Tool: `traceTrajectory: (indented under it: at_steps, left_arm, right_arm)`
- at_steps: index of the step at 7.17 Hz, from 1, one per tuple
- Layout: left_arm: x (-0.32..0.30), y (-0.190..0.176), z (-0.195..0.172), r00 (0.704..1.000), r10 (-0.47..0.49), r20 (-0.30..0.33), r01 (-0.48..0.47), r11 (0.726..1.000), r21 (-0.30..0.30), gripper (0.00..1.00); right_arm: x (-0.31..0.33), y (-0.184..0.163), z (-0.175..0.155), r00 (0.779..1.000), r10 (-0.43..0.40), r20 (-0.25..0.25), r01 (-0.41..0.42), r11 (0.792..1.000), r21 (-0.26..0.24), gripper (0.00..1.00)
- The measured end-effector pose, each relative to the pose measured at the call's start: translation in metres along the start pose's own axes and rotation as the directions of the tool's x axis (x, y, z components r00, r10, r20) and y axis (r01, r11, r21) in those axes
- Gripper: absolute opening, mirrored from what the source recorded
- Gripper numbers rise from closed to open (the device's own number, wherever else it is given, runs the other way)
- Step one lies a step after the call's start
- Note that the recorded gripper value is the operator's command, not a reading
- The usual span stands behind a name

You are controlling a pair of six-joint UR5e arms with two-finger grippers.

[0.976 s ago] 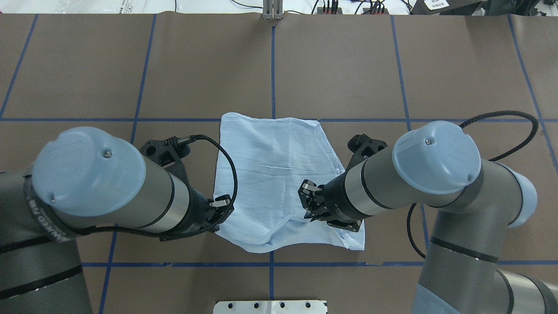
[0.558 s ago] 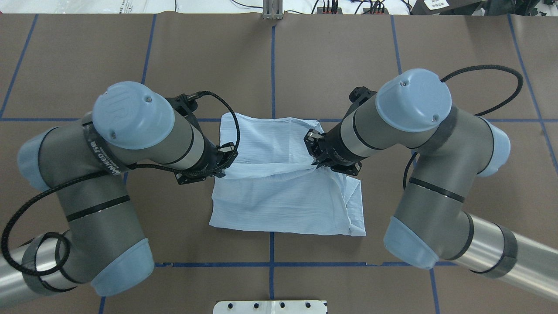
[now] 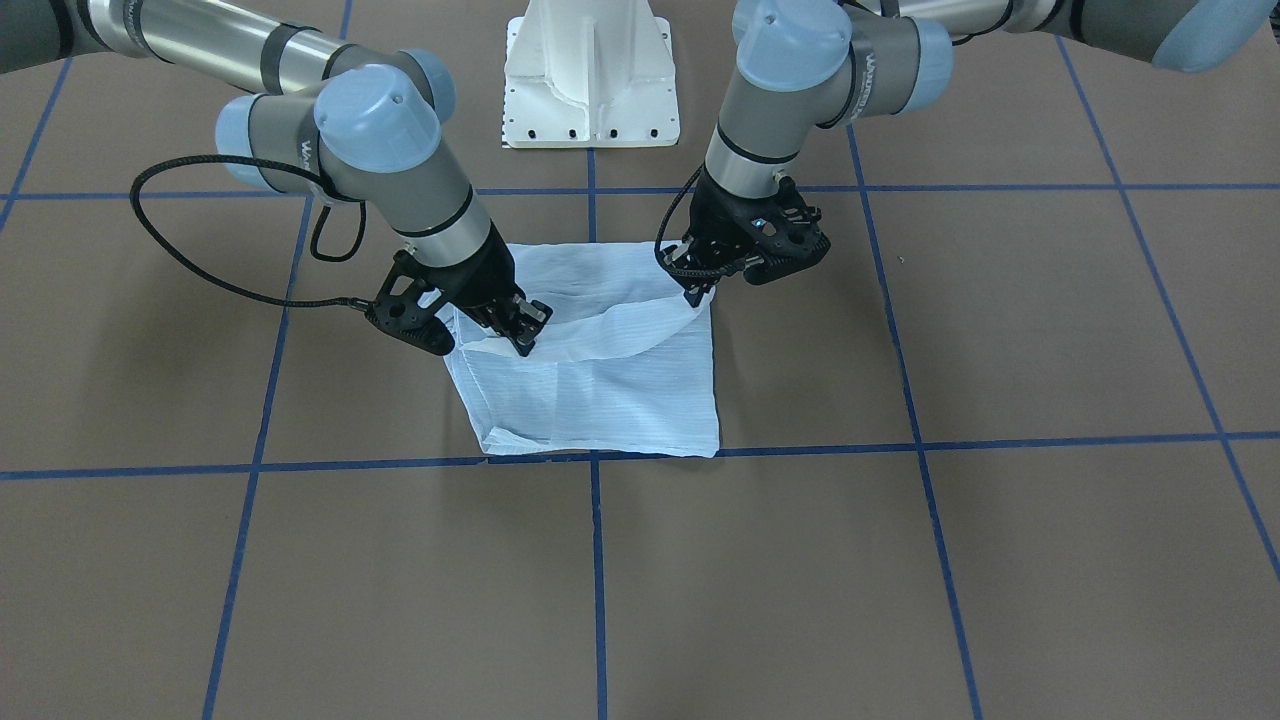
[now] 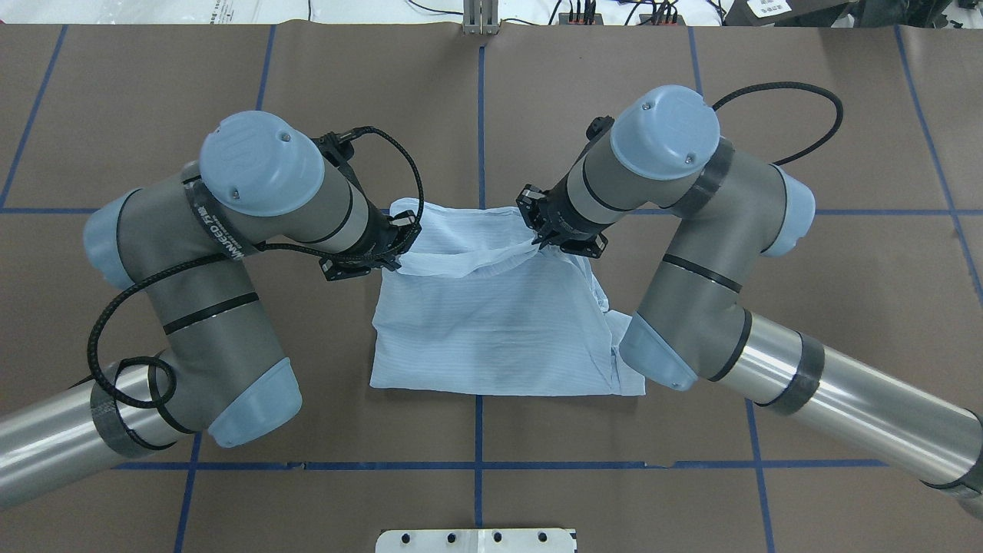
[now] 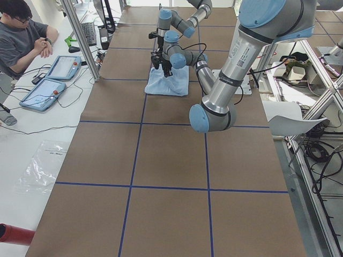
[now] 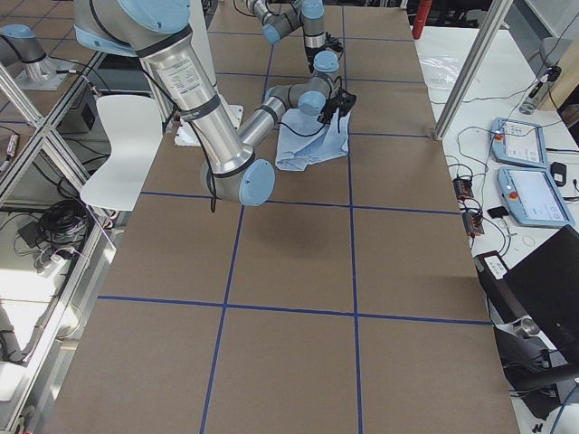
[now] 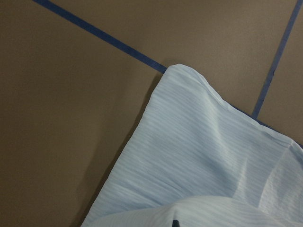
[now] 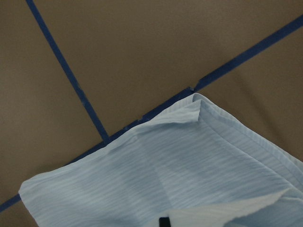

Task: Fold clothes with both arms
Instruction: 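Lift the near edge with both grippers and fold it away from the robot, then lay the folded edge down and open both grippers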

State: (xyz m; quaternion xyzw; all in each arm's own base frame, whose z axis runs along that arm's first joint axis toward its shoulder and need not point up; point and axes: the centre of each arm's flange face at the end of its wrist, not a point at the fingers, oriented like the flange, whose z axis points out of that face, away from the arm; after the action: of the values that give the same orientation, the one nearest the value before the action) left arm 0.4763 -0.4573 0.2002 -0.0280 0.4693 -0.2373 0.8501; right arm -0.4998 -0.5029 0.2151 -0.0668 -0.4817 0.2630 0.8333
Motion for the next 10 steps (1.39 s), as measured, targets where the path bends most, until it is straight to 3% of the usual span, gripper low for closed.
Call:
traceTrajectory:
  at_steps: [6, 7, 8, 10]
  left_arm:
    - [0.017, -0.049, 0.031, 0.999, -0.018, -0.041, 0.020, 0.999, 0.039, 0.00]
    - [0.019, -0.049, 0.032, 0.999, -0.018, -0.043, 0.020, 0.999, 0.040, 0.04]
    - [0.021, -0.049, 0.031, 0.999, -0.021, -0.046, 0.023, 0.999, 0.039, 0.78]
    - [0.025, -0.050, 0.028, 0.997, -0.056, -0.053, 0.059, 0.997, 0.041, 0.99]
  right_arm:
    - [-0.008, -0.027, 0.027, 0.999, 0.007, -0.048, -0.006, 1.000, 0.026, 0.00]
    - [-0.007, -0.029, 0.030, 0.999, 0.009, -0.052, -0.008, 1.000, 0.026, 0.70]
    - [-0.007, -0.030, 0.032, 0.998, 0.011, -0.055, -0.009, 1.000, 0.027, 1.00]
    - [-0.009, -0.035, 0.036, 0.998, 0.017, -0.056, -0.015, 0.999, 0.031, 1.00]
